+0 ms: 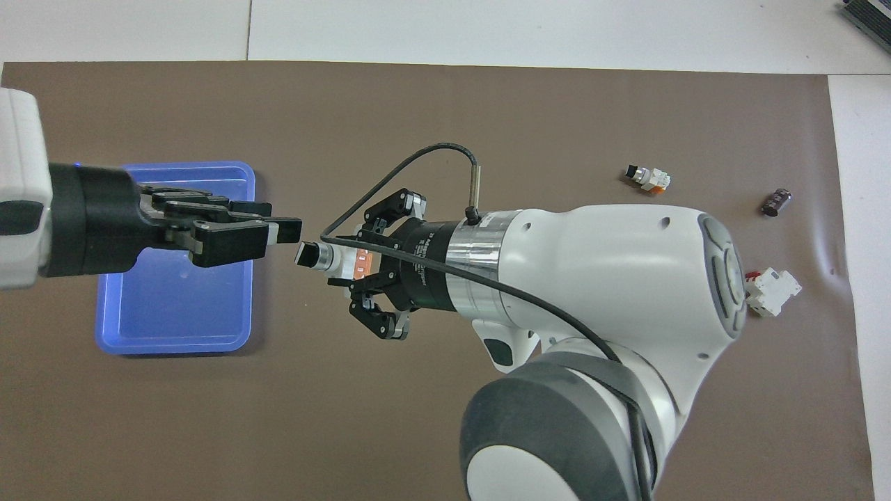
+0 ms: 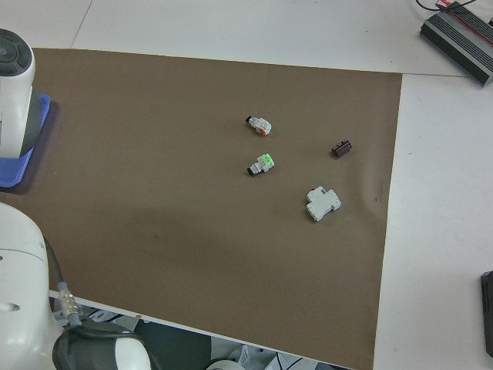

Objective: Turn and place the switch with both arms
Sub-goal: 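Bring the left gripper to the switch held by the right gripper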

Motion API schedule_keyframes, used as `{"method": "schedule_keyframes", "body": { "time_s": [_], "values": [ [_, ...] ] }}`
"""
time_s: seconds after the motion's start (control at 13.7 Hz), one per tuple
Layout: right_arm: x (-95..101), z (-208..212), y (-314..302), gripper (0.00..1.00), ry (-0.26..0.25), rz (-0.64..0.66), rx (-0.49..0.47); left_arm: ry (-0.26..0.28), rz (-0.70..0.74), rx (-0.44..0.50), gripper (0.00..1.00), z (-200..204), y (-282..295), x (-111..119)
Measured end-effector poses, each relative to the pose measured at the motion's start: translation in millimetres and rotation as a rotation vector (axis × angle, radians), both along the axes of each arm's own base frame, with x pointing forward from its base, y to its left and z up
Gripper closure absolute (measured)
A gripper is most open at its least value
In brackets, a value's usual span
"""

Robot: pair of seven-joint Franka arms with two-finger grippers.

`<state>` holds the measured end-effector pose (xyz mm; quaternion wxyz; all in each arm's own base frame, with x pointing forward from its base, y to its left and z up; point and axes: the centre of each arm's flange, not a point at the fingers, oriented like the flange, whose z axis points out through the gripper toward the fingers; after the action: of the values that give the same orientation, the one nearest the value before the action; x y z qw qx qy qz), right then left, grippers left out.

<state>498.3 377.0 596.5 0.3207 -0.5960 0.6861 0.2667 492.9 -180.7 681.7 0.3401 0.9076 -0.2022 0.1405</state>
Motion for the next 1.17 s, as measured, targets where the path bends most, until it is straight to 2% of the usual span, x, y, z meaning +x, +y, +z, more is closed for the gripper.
{"method": "schedule_keyframes", "body": {
  "time_s": [0.29,0.8,1.17],
  "values": [
    [0.0,0.0,0.0,0.59,0.000,0.000,0.000,-0.029,-0.024,0.007,0.51,-0.2,0.9,-4.3],
    [-0.1,-0.2,0.1,0.59,0.000,0.000,-0.001,-0.022,-0.062,0.029,0.53,-13.3,-13.3,-21.5],
    [-0.1,-0.4,0.1,0.59,0.000,0.000,-0.001,-0.023,-0.064,0.033,0.59,-14.2,-13.3,-24.0]
  ]
}}
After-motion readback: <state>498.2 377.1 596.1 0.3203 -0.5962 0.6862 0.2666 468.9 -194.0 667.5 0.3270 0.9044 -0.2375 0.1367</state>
